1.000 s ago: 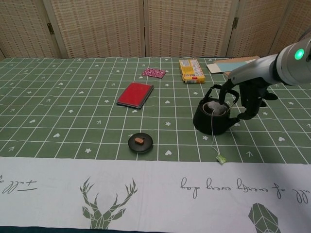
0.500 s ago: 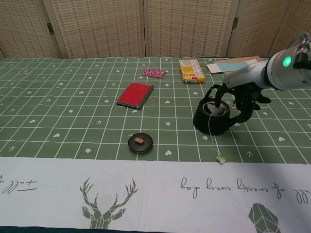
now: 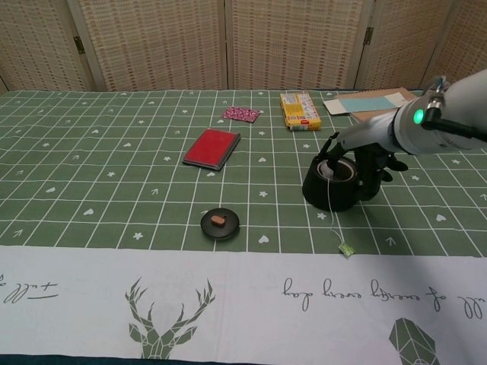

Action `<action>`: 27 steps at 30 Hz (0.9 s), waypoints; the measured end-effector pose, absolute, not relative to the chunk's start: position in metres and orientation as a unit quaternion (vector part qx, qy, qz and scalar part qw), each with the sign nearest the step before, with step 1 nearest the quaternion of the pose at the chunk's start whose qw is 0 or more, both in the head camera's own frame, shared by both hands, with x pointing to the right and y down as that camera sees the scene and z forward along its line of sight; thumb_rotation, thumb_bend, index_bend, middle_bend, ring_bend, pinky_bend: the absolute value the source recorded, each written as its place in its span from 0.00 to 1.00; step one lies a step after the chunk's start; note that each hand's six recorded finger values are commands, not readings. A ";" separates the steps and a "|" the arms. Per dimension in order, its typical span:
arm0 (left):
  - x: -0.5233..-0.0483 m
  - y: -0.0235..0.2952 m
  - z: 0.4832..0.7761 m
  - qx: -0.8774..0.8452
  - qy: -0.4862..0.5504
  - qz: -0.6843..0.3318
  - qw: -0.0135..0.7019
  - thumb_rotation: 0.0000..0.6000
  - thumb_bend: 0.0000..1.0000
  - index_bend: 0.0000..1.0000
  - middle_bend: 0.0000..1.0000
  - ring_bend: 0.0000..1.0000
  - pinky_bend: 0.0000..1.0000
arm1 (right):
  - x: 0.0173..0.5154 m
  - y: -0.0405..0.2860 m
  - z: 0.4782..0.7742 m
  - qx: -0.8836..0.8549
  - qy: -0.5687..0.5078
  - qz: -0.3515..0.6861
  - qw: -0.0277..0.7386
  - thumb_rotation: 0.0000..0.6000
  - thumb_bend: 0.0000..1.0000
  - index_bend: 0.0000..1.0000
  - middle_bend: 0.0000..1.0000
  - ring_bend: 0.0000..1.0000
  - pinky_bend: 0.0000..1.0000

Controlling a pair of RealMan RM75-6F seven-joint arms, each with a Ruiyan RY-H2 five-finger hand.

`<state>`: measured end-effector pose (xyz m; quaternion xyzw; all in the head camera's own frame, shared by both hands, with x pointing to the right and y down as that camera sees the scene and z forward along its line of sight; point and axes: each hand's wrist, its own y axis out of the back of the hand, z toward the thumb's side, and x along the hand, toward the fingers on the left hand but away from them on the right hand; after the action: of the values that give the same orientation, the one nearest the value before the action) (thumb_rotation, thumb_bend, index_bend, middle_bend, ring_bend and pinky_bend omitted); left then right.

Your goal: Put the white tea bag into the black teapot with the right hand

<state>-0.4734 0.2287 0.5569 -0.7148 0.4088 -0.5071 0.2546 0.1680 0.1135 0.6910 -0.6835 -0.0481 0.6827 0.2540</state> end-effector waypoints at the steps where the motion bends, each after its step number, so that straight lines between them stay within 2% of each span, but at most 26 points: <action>1: -0.474 0.229 0.557 -0.715 0.409 -0.507 0.255 1.00 0.36 0.00 0.00 0.01 0.08 | 0.168 0.114 0.693 -0.683 -0.048 0.683 0.253 1.00 0.44 0.19 0.92 0.71 0.77; 15: -0.475 0.228 0.556 -0.714 0.411 -0.507 0.254 1.00 0.36 0.00 0.00 0.01 0.08 | 0.165 0.118 0.701 -0.679 -0.035 0.689 0.252 1.00 0.44 0.19 0.92 0.71 0.77; 20: -0.475 0.229 0.556 -0.713 0.411 -0.507 0.255 1.00 0.36 0.00 0.00 0.01 0.08 | 0.169 0.118 0.691 -0.678 -0.038 0.688 0.255 1.00 0.44 0.19 0.91 0.71 0.77; 27: -0.473 0.230 0.557 -0.713 0.407 -0.510 0.258 1.00 0.36 0.00 0.00 0.01 0.08 | 0.177 0.123 0.656 -0.684 -0.051 0.674 0.272 1.00 0.44 0.17 0.89 0.69 0.77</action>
<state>-0.4733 0.2297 0.5575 -0.7127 0.4070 -0.5098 0.2579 0.1766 0.1230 0.6561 -0.6845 -0.0505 0.6743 0.2724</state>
